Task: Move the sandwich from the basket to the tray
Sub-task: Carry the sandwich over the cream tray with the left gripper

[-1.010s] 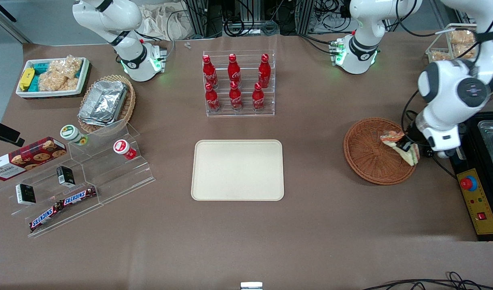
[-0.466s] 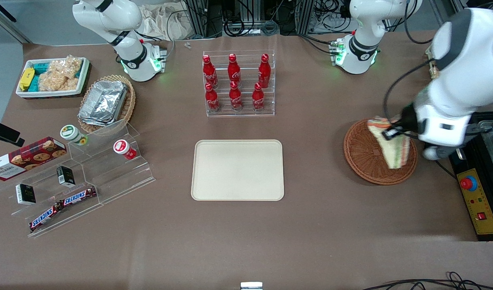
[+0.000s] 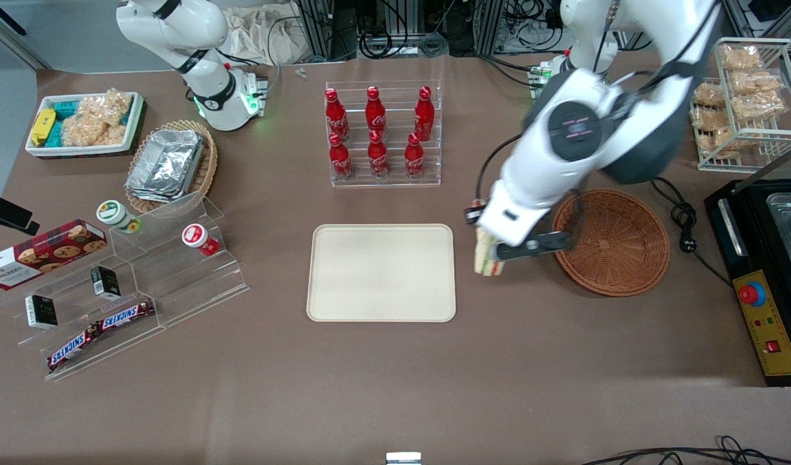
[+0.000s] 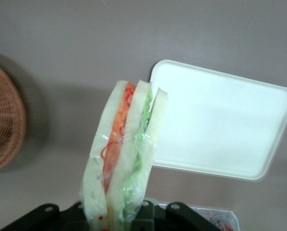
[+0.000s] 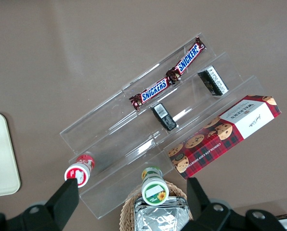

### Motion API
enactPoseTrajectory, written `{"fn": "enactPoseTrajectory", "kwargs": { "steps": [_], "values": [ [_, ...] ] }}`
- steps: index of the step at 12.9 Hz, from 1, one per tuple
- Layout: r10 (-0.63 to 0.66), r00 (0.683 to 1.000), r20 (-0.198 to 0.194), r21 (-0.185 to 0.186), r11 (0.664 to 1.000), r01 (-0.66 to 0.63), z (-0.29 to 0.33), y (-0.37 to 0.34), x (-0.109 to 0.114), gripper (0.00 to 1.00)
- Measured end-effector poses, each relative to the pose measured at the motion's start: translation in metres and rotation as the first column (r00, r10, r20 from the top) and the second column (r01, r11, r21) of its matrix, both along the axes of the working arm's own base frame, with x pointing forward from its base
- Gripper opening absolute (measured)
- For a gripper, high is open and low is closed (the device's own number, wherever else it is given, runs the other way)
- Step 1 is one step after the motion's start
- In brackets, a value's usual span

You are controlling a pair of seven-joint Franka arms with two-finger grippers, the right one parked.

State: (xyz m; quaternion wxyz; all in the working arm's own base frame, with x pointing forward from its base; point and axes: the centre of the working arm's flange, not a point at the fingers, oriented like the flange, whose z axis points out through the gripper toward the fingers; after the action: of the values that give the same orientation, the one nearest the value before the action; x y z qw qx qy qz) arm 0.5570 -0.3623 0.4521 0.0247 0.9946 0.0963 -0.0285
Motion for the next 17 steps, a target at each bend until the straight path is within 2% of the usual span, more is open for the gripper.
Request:
{"fn": "enactPoseTrajectory", "kwargs": {
  "steps": [1,2,3,5,6,10,13,15,17],
  "values": [
    [0.007,1.0,0.013,0.038,0.999,-0.008,-0.035,-0.025,-0.004,0.2],
    [0.011,1.0,0.021,0.061,0.998,-0.013,-0.071,-0.045,-0.006,0.2],
    [0.012,1.0,0.025,0.059,0.998,-0.013,-0.103,-0.057,-0.006,0.2],
    [0.015,1.0,0.027,0.009,1.0,-0.015,-0.15,-0.067,0.002,0.2],
    [0.011,1.0,0.023,-0.004,1.0,-0.011,-0.169,-0.069,0.004,0.2],
    [-0.034,0.999,0.017,0.037,0.999,0.034,-0.22,-0.087,-0.006,0.2],
    [-0.035,0.999,0.019,0.04,0.999,0.034,-0.225,-0.089,-0.005,0.2],
    [-0.035,0.999,0.022,0.04,0.999,0.034,-0.224,-0.089,-0.004,0.36],
    [-0.035,0.999,0.025,0.04,0.999,0.034,-0.223,-0.089,-0.003,0.58]
  ]
}}
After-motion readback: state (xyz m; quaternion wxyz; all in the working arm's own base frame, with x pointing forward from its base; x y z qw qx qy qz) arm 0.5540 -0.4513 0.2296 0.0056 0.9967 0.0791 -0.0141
